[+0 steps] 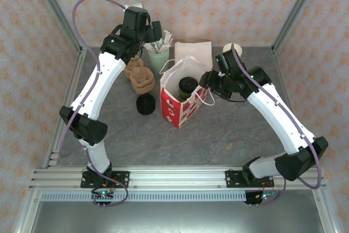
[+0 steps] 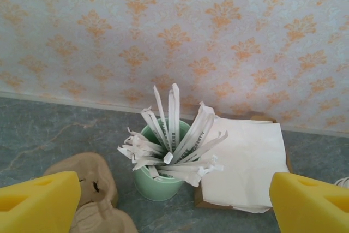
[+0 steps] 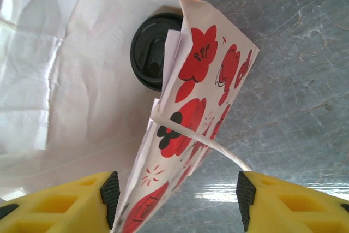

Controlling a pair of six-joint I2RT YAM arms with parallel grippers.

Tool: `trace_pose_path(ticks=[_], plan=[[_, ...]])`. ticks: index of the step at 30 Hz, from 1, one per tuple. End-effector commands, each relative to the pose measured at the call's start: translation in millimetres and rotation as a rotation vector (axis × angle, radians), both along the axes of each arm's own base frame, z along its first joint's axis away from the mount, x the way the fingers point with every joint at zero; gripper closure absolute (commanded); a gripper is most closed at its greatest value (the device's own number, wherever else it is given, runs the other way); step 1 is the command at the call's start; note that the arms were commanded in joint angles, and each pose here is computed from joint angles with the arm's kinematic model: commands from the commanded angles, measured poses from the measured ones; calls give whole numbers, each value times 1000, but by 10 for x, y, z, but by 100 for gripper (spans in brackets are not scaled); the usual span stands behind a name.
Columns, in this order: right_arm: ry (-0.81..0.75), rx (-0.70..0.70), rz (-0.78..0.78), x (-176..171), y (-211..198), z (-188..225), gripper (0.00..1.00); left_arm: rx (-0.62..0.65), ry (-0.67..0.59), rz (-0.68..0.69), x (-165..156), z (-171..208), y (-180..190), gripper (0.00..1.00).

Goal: Pack the takeout coffee

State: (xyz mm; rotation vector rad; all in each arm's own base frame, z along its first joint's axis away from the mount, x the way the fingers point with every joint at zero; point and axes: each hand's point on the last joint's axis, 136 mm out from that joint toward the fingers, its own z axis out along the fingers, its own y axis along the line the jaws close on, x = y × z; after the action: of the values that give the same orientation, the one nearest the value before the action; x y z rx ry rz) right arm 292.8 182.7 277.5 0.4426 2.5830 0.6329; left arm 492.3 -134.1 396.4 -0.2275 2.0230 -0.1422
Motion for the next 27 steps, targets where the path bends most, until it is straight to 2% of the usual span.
trace_pose_path(ticks=[1, 10, 11, 14, 16, 21, 27], plan=[[-43, 45, -37, 101, 96, 62, 39, 10, -18, -31, -10, 159, 7, 11], [-37, -18, -41, 307, 214, -61, 37, 4, -7, -93, 187, -6, -123, 12], [-36, -25, -44, 331, 217, -80, 37, 5, 14, -97, 274, -140, -154, 12], [-30, -28, -51, 373, 242, -128, 39, -14, 18, -106, 365, -232, -191, 13], [-29, -38, -50, 388, 237, -152, 44, -16, 15, -108, 426, -279, -209, 13], [-32, -100, -37, 373, 153, -165, 79, -17, 25, -98, 584, -374, -165, 13], [-3, -166, 32, 241, 75, -128, 88, -12, 41, -114, 671, -407, -188, 16]])
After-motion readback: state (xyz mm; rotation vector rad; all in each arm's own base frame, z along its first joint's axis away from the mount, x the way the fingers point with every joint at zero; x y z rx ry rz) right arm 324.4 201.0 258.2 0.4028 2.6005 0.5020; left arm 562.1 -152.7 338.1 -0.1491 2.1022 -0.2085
